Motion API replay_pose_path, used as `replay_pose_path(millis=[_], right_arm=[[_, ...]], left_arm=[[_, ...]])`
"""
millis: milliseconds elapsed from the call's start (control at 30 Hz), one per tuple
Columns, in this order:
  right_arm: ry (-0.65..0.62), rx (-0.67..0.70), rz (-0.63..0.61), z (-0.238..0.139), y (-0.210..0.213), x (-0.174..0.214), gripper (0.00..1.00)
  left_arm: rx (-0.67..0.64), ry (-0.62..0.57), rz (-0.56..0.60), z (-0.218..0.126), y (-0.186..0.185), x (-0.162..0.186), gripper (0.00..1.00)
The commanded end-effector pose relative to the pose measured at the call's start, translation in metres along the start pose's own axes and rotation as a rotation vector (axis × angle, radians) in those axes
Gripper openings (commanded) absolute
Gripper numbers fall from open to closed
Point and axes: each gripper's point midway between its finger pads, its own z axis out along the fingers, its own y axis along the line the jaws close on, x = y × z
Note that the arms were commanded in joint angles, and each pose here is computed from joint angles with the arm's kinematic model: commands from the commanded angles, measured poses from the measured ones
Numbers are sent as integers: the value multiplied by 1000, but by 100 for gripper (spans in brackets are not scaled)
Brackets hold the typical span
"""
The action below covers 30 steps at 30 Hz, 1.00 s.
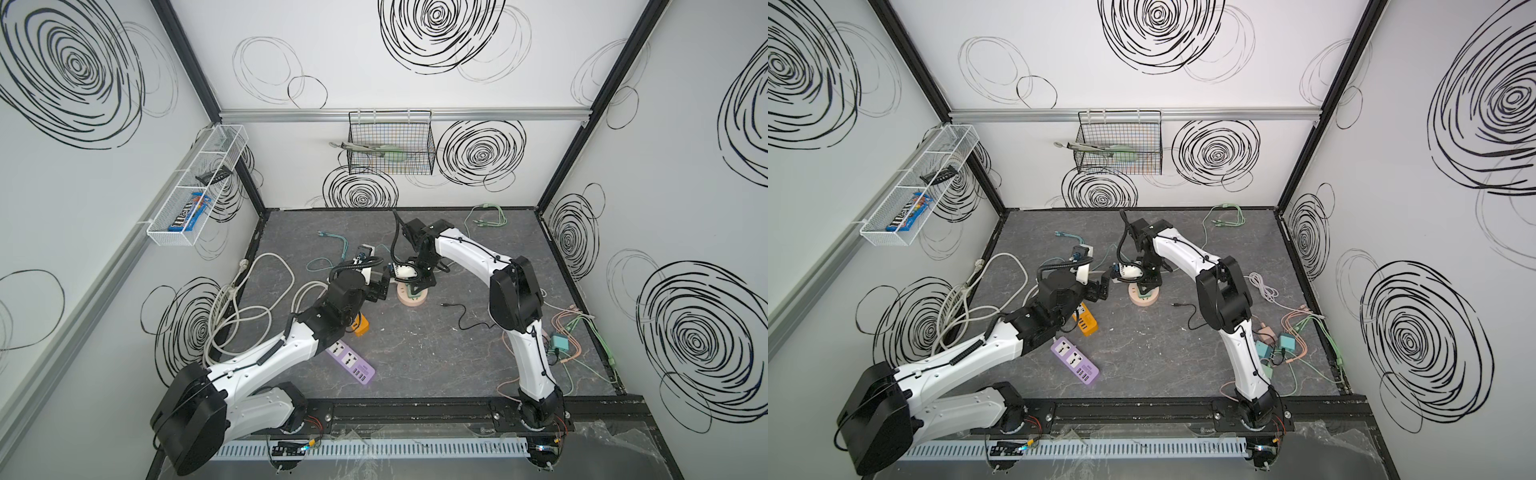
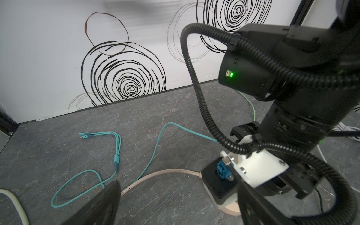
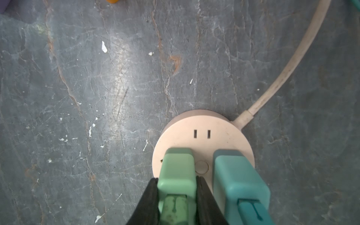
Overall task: Insert the plug
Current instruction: 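Lower the green charger with the right gripper into the socket's outlet, then open the right gripper and lift it off the plugged green charger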
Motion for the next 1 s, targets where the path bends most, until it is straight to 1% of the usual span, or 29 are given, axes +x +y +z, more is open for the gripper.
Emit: replay_pose_path(millis=[0, 133, 233, 267, 367, 433, 467, 500, 533, 567, 600, 733, 800, 933, 967], right_arm=[[175, -157, 2, 88, 28, 44, 0], [224, -134, 5, 103, 31, 59, 0], [197, -97, 26, 88, 24, 49, 0], [175, -83, 41, 80, 20, 43, 2], [88, -70, 55, 50, 15, 25, 14], [25, -34, 49, 25, 11, 13, 23], [-9, -12, 46, 14, 10, 7, 29], [-46, 18, 52, 0, 7, 1, 37], [-79, 47, 67, -12, 4, -3, 49], [-105, 63, 77, -23, 3, -5, 83], [-128, 76, 80, -34, 4, -6, 98], [-169, 169, 73, -58, 9, -1, 97], [-202, 248, 65, -69, 10, 2, 97], [-281, 430, 69, -89, 6, 6, 97], [-308, 496, 91, -97, 2, 7, 97]], left_arm=[[-14, -48, -33, -4, 6, -12, 96], [-9, -41, -32, -2, 5, -11, 96], [-16, -41, -33, -2, 6, -12, 96], [-19, -44, -39, -3, 6, -13, 96], [-20, -55, -62, -3, 8, -15, 96], [-26, -60, -76, -4, 10, -17, 96], [-29, -62, -80, -4, 12, -18, 96], [-36, -65, -85, -4, 13, -19, 96], [-40, -71, -92, -5, 15, -20, 96], [-45, -73, -98, -6, 16, -21, 96], [-45, -77, -104, -7, 17, -22, 96], [-33, -85, -123, -10, 17, -26, 96], [-26, -73, -130, -9, 15, -26, 96], [2, 12, -111, -2, 5, -22, 96], [23, 35, -96, 1, 1, -19, 96]])
